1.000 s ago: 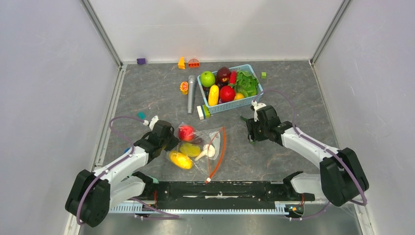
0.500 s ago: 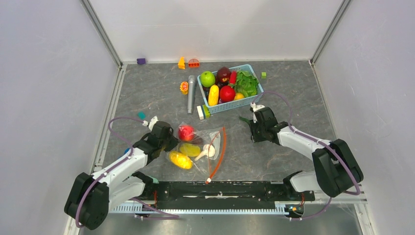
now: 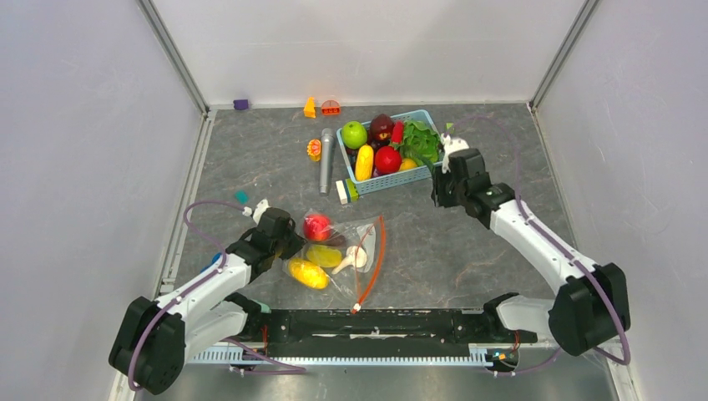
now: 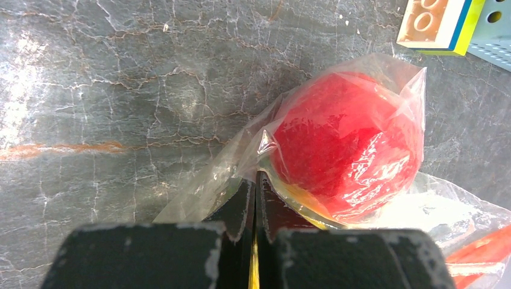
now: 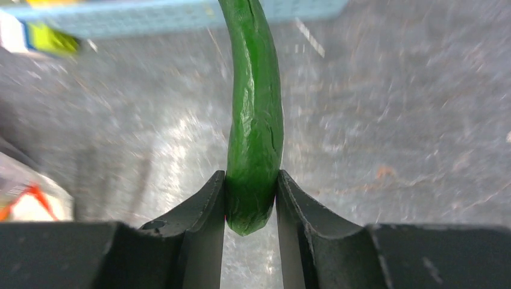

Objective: Open the zip-top bag and remove the fake food
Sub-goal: Pick up the fake vegetable at the center of the board, then place the fake vegetable in the bin.

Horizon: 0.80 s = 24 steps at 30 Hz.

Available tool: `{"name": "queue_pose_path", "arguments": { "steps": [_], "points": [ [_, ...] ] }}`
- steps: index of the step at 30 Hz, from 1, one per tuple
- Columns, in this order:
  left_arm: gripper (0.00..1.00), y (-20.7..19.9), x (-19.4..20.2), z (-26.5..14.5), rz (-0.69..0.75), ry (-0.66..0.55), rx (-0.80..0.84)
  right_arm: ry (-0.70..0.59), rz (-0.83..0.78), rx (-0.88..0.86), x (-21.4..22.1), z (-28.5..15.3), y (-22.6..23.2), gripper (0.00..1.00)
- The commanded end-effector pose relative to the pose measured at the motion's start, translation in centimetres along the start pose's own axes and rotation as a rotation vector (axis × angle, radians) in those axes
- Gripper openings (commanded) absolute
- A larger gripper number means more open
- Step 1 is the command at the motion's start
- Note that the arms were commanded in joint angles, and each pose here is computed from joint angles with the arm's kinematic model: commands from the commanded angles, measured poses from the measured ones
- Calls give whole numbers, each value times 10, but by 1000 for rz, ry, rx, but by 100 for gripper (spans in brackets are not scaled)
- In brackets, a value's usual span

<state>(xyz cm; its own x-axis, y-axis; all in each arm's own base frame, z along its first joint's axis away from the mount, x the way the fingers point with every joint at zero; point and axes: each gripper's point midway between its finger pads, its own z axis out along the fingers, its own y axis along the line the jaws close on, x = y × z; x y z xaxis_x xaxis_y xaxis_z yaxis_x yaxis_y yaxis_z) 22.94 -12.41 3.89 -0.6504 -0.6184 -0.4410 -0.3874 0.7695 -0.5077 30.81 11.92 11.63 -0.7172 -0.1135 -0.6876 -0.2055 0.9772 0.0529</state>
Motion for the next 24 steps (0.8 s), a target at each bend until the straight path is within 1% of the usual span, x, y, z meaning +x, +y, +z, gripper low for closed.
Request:
{"name": "queue_pose_path", "arguments": {
  "steps": [1,5,8,12,15,20,24],
  "points": [
    [2,-1,-4,0,3,-23,6,-131,-3,-17,-59,-34,4,32],
    [2,-4,-6,0,13,-24,10,-165,-8,-104,-95,-37,24,29],
    [2,-5,-6,-2,18,-21,13,-159,-13,-159,-122,-31,40,28],
    [2,-5,-6,-4,13,-26,20,-158,-26,-174,-157,-19,59,26],
    [2,-3,-6,-5,13,-29,17,-155,-10,-193,-181,-8,77,23],
    [2,0,-4,-5,10,-27,15,-149,7,-208,-204,17,110,23],
    [2,-1,-4,-6,5,-30,24,-136,17,-168,-208,46,124,23]
  ]
}}
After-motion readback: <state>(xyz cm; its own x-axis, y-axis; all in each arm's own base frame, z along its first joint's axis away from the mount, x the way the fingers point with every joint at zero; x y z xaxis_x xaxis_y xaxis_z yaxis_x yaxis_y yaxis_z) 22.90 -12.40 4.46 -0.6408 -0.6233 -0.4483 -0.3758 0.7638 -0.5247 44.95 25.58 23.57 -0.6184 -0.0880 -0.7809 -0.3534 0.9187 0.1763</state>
